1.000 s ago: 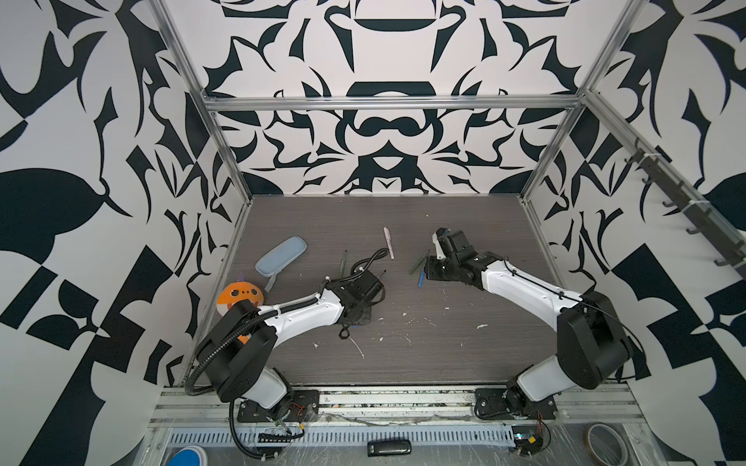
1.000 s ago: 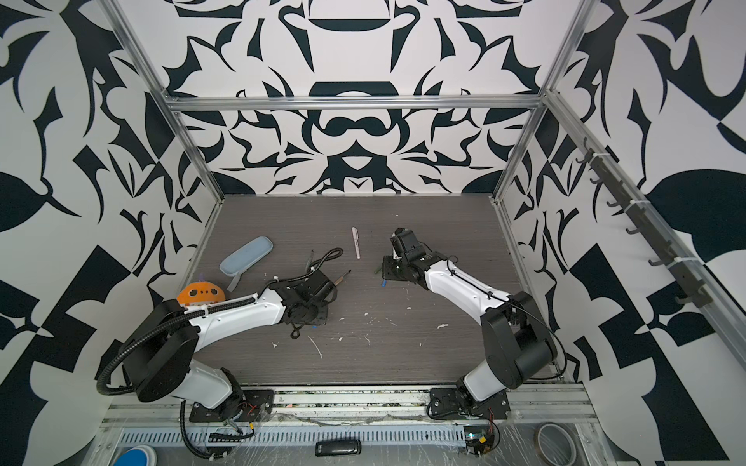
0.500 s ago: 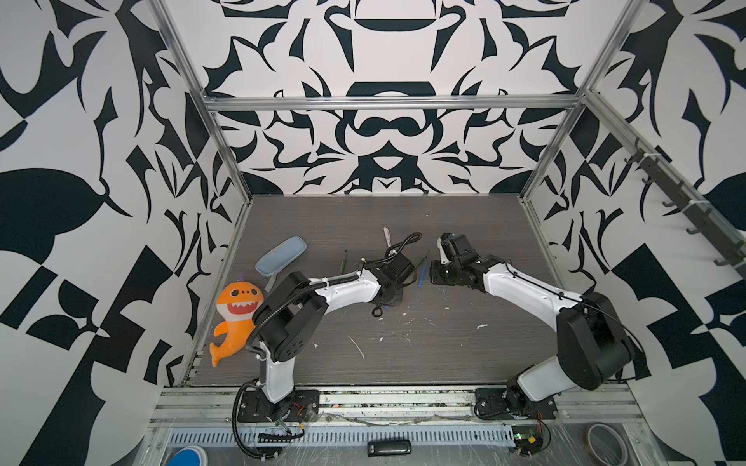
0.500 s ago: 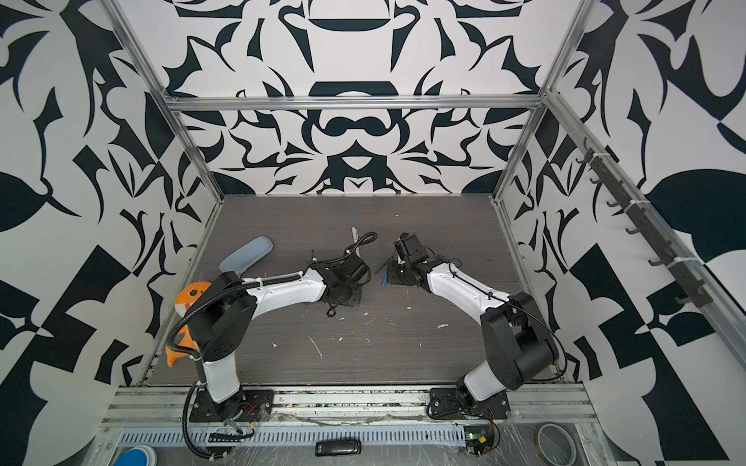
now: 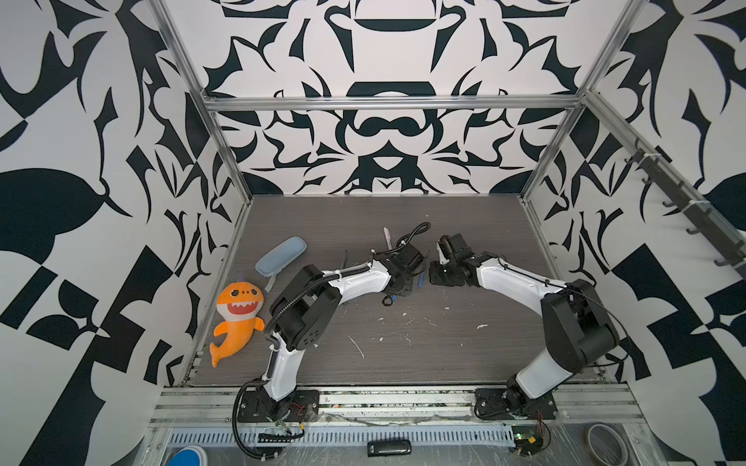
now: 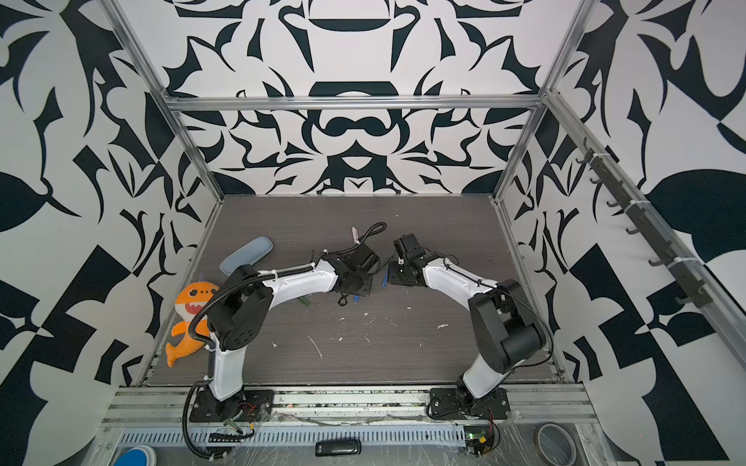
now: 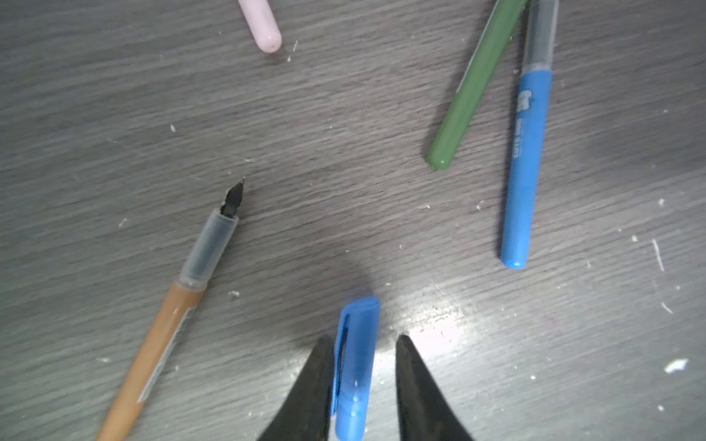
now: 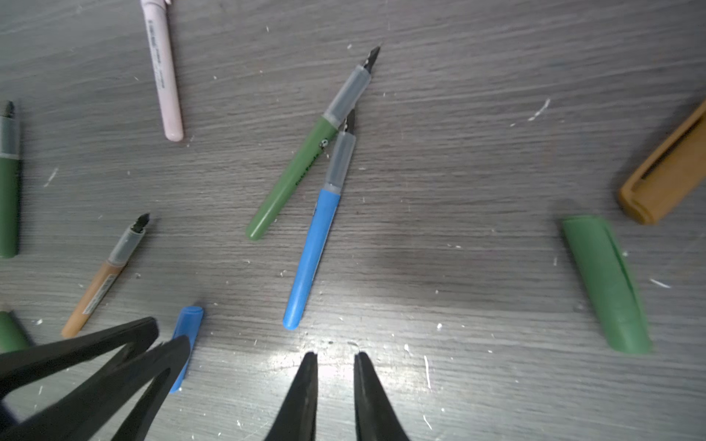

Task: Insert pens into pen caps
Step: Move the pen cap to the center of the table, then pick up a pen at the center of the table.

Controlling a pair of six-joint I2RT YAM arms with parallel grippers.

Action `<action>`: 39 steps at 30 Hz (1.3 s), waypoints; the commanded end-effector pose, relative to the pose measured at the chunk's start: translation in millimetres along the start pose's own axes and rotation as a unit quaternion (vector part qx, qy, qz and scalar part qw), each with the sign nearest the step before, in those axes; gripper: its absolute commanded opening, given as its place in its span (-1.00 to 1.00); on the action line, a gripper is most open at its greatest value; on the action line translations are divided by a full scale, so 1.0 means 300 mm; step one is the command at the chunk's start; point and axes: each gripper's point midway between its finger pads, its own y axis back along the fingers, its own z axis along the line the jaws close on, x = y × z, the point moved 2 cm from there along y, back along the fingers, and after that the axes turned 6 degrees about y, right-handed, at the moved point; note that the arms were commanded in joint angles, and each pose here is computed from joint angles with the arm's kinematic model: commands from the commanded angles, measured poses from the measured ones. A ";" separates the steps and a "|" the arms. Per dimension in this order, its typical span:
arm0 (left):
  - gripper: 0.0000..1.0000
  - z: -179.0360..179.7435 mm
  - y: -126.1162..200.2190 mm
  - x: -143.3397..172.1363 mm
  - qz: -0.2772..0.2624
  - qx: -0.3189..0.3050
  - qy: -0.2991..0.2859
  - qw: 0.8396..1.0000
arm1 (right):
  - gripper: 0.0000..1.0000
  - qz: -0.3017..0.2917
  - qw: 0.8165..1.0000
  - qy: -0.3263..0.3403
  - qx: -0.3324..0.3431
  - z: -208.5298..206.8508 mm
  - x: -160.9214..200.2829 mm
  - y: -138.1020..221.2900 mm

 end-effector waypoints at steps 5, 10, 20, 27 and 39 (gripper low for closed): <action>-0.16 -0.019 0.288 -0.060 -0.081 0.093 -0.008 0.992 | -0.50 0.006 1.000 -0.008 0.009 0.031 -0.092 -0.044; 0.02 0.051 0.467 -0.009 -0.159 0.152 -0.016 0.975 | -0.44 -0.013 1.000 -0.007 0.013 0.030 -0.116 -0.028; 0.32 0.254 0.548 0.185 -0.229 0.190 0.037 0.954 | -0.36 -0.017 1.000 -0.003 0.015 0.035 -0.132 -0.012; 0.34 0.273 0.535 0.212 -0.227 0.190 0.039 0.954 | -0.34 -0.019 1.000 -0.001 0.017 0.043 -0.139 0.005; 0.35 0.271 0.480 0.239 -0.209 0.197 0.058 0.956 | -0.34 -0.003 1.000 0.007 0.030 0.064 -0.152 -0.011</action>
